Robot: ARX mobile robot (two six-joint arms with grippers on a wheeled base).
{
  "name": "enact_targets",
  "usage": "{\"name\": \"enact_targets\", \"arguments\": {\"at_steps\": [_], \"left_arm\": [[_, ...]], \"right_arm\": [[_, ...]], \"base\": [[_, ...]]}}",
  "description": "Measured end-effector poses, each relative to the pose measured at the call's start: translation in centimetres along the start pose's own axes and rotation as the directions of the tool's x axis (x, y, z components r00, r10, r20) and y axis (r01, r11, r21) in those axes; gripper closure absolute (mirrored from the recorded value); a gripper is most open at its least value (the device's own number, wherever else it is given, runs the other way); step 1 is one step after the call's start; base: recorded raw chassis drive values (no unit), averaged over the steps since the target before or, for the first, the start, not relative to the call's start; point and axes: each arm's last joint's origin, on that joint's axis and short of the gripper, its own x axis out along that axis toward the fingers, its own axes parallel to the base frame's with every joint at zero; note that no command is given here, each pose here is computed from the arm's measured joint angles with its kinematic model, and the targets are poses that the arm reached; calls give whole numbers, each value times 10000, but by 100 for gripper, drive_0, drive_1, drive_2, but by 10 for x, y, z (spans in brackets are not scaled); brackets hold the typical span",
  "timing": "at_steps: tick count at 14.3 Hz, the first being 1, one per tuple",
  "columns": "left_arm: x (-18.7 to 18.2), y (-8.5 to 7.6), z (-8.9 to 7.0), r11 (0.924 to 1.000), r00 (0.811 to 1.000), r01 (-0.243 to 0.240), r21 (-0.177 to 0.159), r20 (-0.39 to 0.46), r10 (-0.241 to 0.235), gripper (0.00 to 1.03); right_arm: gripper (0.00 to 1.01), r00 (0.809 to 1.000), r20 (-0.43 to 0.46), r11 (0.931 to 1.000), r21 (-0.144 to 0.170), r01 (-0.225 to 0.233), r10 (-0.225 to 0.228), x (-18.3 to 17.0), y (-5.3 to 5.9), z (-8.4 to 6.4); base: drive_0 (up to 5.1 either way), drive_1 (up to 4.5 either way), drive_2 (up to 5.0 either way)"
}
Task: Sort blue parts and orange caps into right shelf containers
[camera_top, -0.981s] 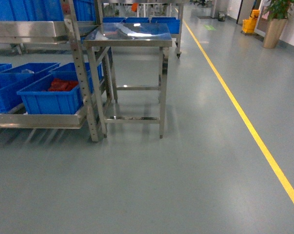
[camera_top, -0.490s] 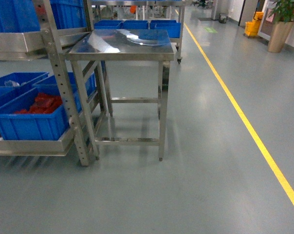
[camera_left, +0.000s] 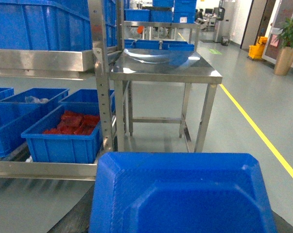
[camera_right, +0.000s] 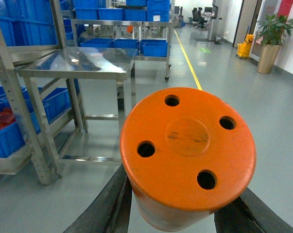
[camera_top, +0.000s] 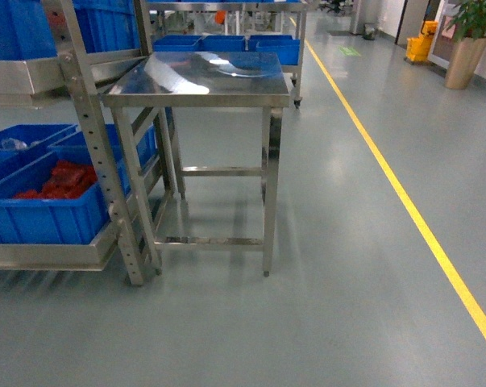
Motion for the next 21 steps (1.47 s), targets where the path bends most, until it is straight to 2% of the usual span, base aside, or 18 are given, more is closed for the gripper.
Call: {"name": "enact_targets", "arguments": {"at_steps": [21], "left_arm": [[0,0,0,10000,10000,11,-4,11,-11,60]], "right_arm": [[60,10000,-12,10000,0,23,-23,0,0,0]], "base": [[5,438,-429]]}}
